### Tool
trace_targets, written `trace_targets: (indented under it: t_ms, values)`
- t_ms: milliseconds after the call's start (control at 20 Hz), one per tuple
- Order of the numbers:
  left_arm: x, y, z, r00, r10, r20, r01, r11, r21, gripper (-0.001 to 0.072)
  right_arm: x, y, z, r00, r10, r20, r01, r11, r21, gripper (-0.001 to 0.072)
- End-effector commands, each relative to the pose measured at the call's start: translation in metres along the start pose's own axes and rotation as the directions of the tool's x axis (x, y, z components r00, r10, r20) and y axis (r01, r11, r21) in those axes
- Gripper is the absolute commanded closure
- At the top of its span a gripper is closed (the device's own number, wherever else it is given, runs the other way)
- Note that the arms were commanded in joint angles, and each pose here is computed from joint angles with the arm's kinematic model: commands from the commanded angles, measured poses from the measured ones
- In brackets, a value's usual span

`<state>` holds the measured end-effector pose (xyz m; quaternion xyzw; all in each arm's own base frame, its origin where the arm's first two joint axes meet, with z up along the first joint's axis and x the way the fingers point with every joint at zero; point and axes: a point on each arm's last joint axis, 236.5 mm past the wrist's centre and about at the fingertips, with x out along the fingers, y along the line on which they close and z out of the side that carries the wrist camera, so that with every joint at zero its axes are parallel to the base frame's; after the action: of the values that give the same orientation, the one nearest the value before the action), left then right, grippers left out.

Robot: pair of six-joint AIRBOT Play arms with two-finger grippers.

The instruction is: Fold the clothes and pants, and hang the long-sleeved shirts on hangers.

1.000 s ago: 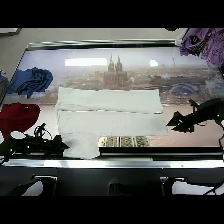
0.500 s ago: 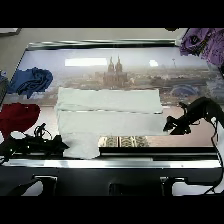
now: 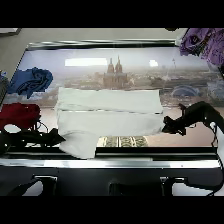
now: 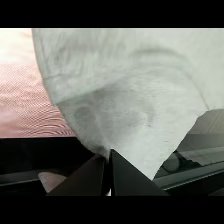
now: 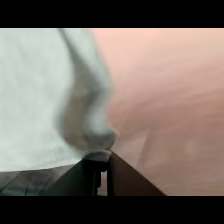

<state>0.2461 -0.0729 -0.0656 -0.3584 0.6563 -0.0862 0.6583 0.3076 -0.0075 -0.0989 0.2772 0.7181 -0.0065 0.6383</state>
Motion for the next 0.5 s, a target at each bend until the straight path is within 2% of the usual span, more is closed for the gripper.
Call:
trace_targets:
  t_ms: [0, 150, 450]
  values:
    - [-0.042, -0.016, 0.022, 0.995, 0.065, 0.072, -0.070, 0.995, 0.066, 0.0688, -0.035, 0.010, -0.008, 0.997, -0.007, 0.072, 0.005, 1.000, 0.030, 0.0679]
    - [-0.085, -0.028, 0.014, 0.983, 0.129, 0.134, -0.142, 0.986, 0.087, 0.0688, -0.066, 0.006, -0.039, 0.996, -0.064, 0.063, 0.063, 0.998, 0.021, 0.0679]
    - [-0.117, -0.047, -0.035, 0.979, 0.124, 0.162, -0.147, 0.980, 0.137, 0.0688, -0.103, 0.006, -0.076, 0.990, -0.109, 0.088, 0.110, 0.994, 0.002, 0.0679]
